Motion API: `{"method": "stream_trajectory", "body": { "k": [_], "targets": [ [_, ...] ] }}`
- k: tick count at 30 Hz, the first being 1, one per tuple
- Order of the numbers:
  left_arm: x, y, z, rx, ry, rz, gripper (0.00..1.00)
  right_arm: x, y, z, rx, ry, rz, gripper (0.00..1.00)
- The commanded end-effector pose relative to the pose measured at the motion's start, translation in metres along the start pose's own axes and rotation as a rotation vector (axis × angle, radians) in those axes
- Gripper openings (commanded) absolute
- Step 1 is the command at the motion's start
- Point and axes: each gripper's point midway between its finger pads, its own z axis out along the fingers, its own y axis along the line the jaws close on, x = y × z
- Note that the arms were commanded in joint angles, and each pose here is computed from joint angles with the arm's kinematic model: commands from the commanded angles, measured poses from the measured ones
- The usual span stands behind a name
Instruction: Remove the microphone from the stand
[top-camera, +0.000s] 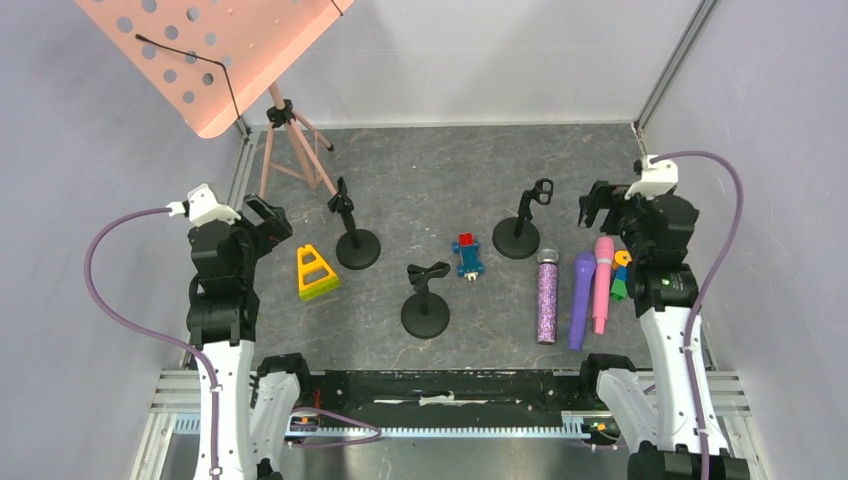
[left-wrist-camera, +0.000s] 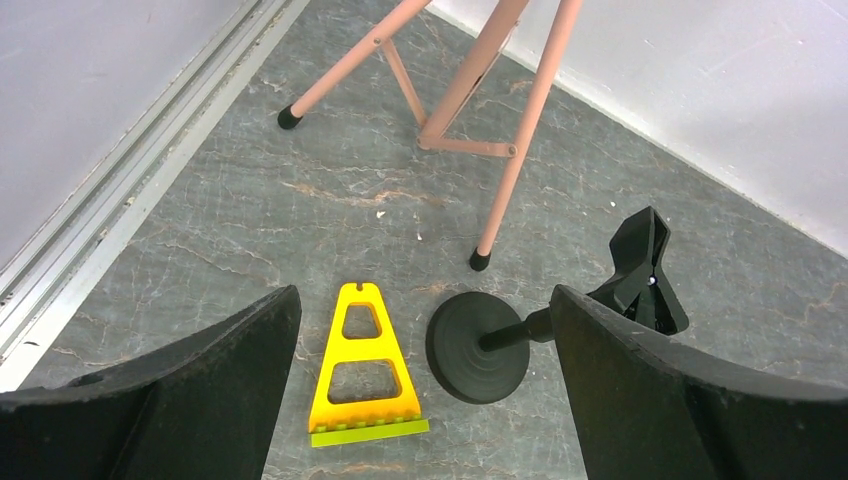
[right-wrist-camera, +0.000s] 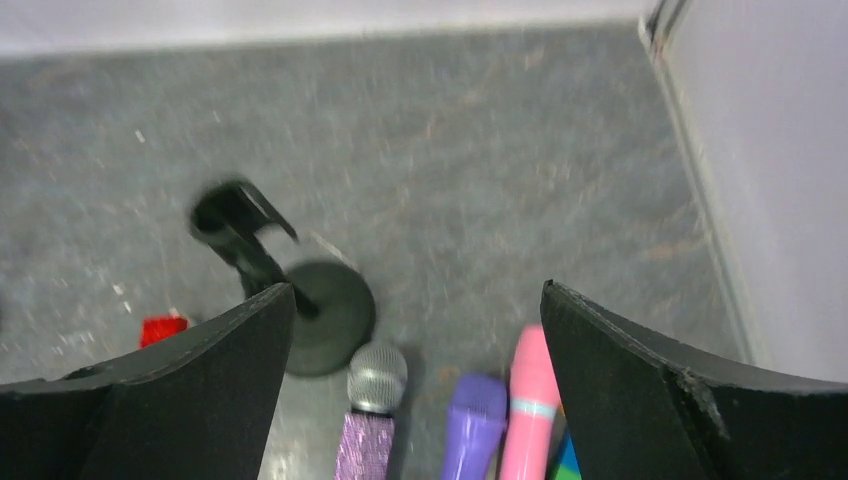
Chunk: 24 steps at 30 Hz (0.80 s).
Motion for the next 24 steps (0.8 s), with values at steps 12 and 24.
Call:
{"method": "stream_trajectory", "body": {
  "k": [12,24],
  "targets": [
    [0.019,-0.021,0.009,0.131,0.065,-0.025,1.00,-0.002,-0.007,-0.012,0.034,-0.023,-0.048,0.98],
    [0.022,-0.002,0.013,0.015,0.058,-0.072,1.00,0.024,-0.003,-0.008,0.022,0.035,0.023,0.98]
  ]
}}
